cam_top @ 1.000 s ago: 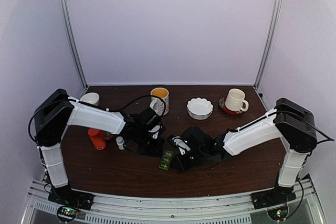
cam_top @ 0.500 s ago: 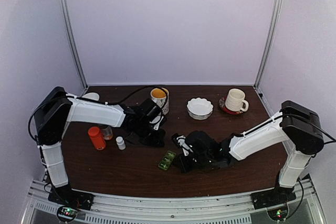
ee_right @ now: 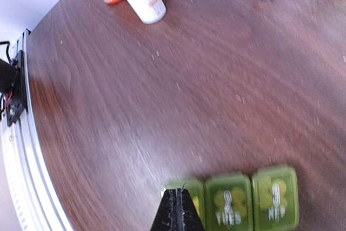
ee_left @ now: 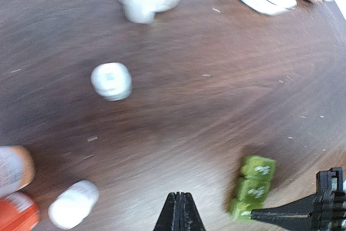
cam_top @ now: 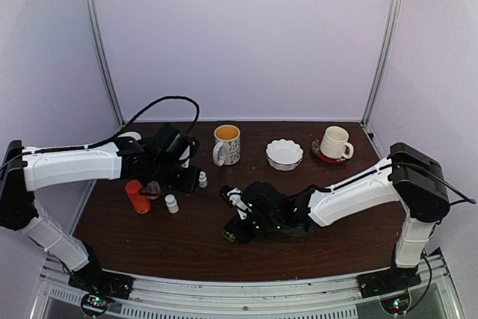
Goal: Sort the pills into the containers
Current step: Position the pill container at the center of the board.
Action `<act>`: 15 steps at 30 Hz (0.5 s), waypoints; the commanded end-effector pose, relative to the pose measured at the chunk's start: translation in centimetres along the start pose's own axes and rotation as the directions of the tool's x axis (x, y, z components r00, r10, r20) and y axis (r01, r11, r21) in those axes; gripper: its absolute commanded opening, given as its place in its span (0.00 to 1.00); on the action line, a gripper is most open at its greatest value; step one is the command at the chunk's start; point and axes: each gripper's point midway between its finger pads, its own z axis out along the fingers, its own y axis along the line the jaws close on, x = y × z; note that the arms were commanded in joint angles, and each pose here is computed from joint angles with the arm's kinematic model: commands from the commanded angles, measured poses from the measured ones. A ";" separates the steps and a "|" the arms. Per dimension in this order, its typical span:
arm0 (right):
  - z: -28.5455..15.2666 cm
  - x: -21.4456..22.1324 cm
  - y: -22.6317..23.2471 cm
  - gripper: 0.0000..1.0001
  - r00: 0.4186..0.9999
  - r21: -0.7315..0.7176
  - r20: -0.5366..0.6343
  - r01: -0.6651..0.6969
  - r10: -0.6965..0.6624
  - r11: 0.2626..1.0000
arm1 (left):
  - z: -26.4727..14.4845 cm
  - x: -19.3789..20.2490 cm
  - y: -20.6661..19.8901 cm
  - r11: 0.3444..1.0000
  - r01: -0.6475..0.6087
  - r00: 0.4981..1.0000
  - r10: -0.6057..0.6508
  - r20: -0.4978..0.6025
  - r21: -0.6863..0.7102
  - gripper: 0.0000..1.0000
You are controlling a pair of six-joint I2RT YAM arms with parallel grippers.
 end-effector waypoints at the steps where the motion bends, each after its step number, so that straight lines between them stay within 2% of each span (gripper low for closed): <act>1: 1.4 -2.1 -0.3 0.00 0.999 0.053 0.028 0.032 -0.033 0.998 | -3.8 -0.1 4.7 0.986 0.058 0.996 -0.046 0.082 -0.157 0.00; 8: -0.1 -3.8 0.9 0.00 0.996 0.010 0.077 0.053 -0.053 0.999 | -8.9 1.6 9.4 0.958 0.162 0.977 -0.123 0.172 -0.235 0.00; 15: -2.1 -0.8 -0.1 0.02 0.998 0.008 0.030 0.051 -0.052 0.999 | -11.8 4.9 13.0 0.914 0.227 0.969 -0.177 0.171 -0.337 0.00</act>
